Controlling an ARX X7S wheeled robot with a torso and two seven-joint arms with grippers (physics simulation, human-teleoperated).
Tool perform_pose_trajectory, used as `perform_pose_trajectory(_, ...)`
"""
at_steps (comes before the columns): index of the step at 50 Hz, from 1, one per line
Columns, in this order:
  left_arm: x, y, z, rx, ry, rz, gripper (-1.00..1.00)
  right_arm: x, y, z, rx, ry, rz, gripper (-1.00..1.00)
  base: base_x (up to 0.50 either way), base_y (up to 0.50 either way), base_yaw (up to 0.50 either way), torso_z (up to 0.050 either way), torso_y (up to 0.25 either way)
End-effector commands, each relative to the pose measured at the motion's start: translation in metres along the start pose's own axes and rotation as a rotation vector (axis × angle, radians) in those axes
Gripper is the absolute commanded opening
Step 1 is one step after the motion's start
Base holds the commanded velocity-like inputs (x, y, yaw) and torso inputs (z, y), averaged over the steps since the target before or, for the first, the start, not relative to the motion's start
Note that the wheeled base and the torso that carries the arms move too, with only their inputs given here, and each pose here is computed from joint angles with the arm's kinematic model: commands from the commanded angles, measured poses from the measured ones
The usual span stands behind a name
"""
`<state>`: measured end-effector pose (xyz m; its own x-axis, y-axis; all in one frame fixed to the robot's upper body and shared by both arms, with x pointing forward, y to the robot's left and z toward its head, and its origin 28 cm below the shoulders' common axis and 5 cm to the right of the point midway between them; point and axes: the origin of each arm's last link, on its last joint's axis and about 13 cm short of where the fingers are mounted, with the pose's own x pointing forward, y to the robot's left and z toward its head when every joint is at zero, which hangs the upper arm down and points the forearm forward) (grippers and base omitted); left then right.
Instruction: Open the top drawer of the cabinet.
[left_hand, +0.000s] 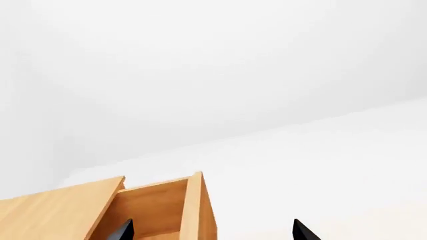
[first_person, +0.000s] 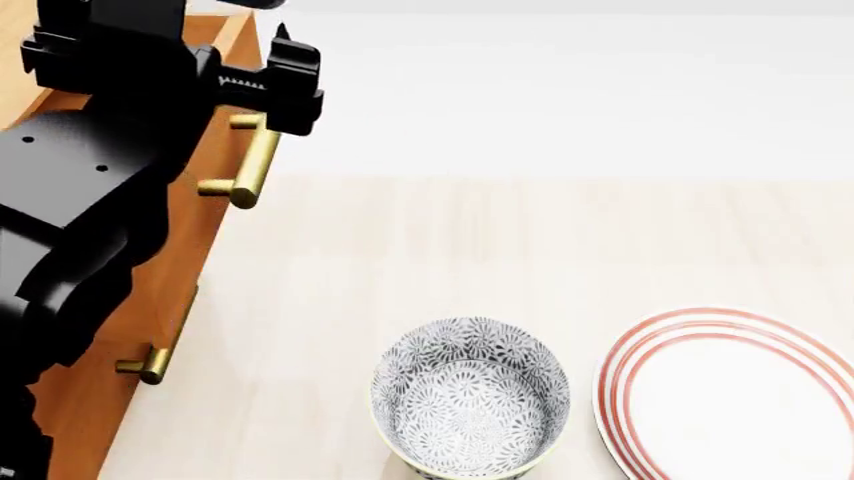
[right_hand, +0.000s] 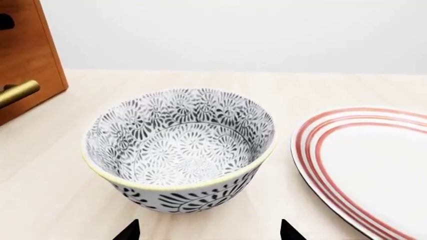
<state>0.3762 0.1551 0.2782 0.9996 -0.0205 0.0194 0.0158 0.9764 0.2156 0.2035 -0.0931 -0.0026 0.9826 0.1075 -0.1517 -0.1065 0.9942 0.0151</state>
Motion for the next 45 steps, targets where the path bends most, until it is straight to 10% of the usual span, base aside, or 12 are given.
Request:
perform_pose_trajectory(1,0.007,0.001,0.002,-0.112,0.047,0.034,1.0,0.002,0.001,0.002,0.006,-0.012,0.008,1.0,0.0,0.0,0.0,0.0,0.0)
perform_pose_trajectory(45,0.016,0.004,0.005,-0.147,0.397,0.044,1.0,0.002,0.001,0.003,0.006,-0.012,0.001,1.0,0.0,0.0,0.0,0.0,0.0)
